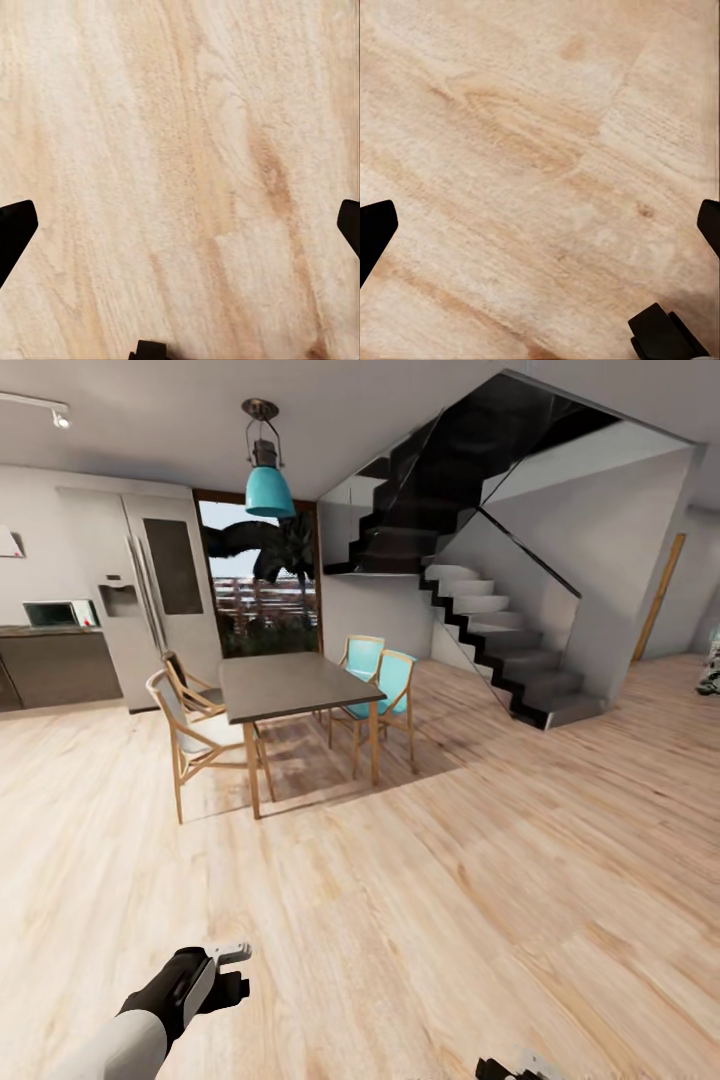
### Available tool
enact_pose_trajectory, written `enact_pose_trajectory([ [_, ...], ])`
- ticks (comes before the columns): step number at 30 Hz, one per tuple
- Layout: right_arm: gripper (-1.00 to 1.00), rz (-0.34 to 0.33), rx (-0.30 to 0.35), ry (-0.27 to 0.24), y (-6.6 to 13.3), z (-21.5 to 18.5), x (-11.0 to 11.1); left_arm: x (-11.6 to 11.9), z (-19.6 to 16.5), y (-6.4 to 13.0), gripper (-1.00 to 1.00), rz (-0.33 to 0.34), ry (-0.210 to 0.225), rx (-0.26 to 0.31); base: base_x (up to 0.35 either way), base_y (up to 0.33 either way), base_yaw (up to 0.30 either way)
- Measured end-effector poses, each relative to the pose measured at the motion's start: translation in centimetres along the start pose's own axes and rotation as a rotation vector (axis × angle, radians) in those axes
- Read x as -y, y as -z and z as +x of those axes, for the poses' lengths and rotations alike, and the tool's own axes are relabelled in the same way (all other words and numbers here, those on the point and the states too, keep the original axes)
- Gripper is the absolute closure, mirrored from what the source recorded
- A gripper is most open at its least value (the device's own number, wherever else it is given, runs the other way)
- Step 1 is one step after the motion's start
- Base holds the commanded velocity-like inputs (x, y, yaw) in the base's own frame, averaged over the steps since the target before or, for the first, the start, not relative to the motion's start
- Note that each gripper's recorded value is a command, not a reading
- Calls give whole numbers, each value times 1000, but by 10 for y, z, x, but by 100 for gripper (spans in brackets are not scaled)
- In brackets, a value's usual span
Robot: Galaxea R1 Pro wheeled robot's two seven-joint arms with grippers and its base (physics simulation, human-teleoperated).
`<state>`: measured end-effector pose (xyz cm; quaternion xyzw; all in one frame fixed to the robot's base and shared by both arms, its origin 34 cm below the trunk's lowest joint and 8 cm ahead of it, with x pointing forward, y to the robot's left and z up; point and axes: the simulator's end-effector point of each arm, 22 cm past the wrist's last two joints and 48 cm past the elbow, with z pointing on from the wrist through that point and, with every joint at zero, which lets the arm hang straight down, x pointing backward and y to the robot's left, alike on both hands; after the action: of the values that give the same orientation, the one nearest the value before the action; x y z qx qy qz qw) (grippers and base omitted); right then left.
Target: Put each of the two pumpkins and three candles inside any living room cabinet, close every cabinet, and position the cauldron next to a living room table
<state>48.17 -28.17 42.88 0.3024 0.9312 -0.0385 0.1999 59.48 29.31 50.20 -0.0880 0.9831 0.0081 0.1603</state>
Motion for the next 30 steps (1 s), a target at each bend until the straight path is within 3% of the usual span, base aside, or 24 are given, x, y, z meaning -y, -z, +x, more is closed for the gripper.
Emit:
enact_pose_trajectory([
  [30,-100,3,4,-2,0,-2,1,0,0,0,-100,0,-1,1,0,0,-279],
])
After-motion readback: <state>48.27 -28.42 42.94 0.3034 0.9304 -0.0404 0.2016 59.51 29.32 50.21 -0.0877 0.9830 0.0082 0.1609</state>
